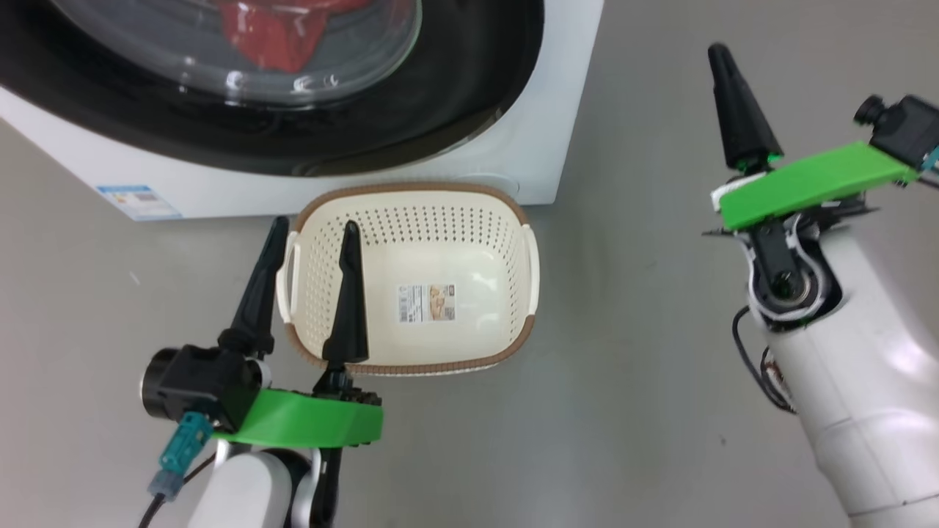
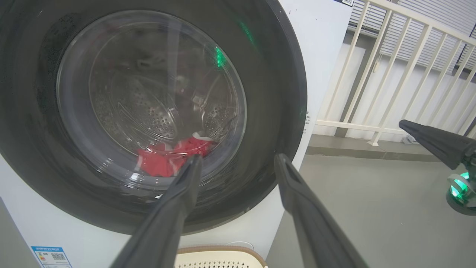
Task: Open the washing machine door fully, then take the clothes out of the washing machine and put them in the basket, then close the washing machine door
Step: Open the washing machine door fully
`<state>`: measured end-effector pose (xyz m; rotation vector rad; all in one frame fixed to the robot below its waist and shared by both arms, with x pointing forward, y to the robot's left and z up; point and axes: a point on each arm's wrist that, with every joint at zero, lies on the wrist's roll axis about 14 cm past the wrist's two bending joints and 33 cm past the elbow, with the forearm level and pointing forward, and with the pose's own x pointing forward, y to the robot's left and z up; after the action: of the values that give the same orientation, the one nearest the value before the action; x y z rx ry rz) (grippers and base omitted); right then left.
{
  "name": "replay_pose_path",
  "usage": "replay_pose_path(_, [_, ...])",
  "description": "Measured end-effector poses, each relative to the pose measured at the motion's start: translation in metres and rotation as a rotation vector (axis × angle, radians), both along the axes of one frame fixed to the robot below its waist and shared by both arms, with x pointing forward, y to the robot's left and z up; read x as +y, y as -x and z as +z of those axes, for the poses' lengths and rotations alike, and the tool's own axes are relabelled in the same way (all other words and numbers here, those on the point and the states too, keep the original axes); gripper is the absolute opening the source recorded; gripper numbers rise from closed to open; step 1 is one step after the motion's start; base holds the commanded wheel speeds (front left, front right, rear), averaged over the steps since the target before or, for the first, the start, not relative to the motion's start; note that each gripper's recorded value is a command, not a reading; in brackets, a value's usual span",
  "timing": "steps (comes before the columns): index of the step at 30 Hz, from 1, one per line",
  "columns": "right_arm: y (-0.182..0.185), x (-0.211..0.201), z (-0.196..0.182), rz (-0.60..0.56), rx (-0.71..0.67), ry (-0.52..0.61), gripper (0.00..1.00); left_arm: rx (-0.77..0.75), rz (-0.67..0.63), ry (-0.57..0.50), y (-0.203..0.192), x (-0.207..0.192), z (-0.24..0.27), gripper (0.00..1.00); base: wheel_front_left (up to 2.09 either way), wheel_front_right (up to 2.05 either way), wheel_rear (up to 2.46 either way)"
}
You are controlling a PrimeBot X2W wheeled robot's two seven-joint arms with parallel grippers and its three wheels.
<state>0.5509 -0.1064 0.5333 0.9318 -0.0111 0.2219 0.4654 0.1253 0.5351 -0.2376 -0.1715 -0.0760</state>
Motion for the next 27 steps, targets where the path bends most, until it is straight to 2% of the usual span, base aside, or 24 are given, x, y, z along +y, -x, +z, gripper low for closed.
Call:
replay_pose_path(6, [-0.024,0.016,-0.006,0.087,0.062,-0.140,0.00,0.007,0.010,-0.010,-0.008,0.004,-0.007,1.00,0.00,0.00,0.00])
replay_pose_path(10, [-0.037,0.026,-0.009,0.153,0.088,-0.171,0.00,-0.005,0.016,-0.029,-0.013,0.007,-0.008,1.00,0.00,0.00,0.00])
replay_pose_path(17, [-0.063,0.044,-0.009,0.279,0.147,-0.317,0.00,0.013,0.018,-0.046,-0.019,0.009,-0.020,1.00,0.00,0.00,0.00])
replay_pose_path(21, [-0.074,0.057,-0.012,0.371,0.188,-0.367,0.00,0.023,0.017,-0.049,-0.023,0.009,-0.027,1.00,0.00,0.00,0.00])
replay_pose_path(27, [-0.093,0.069,-0.016,0.440,0.221,-0.432,0.00,0.042,0.022,-0.057,-0.028,0.012,-0.038,1.00,0.00,0.00,0.00])
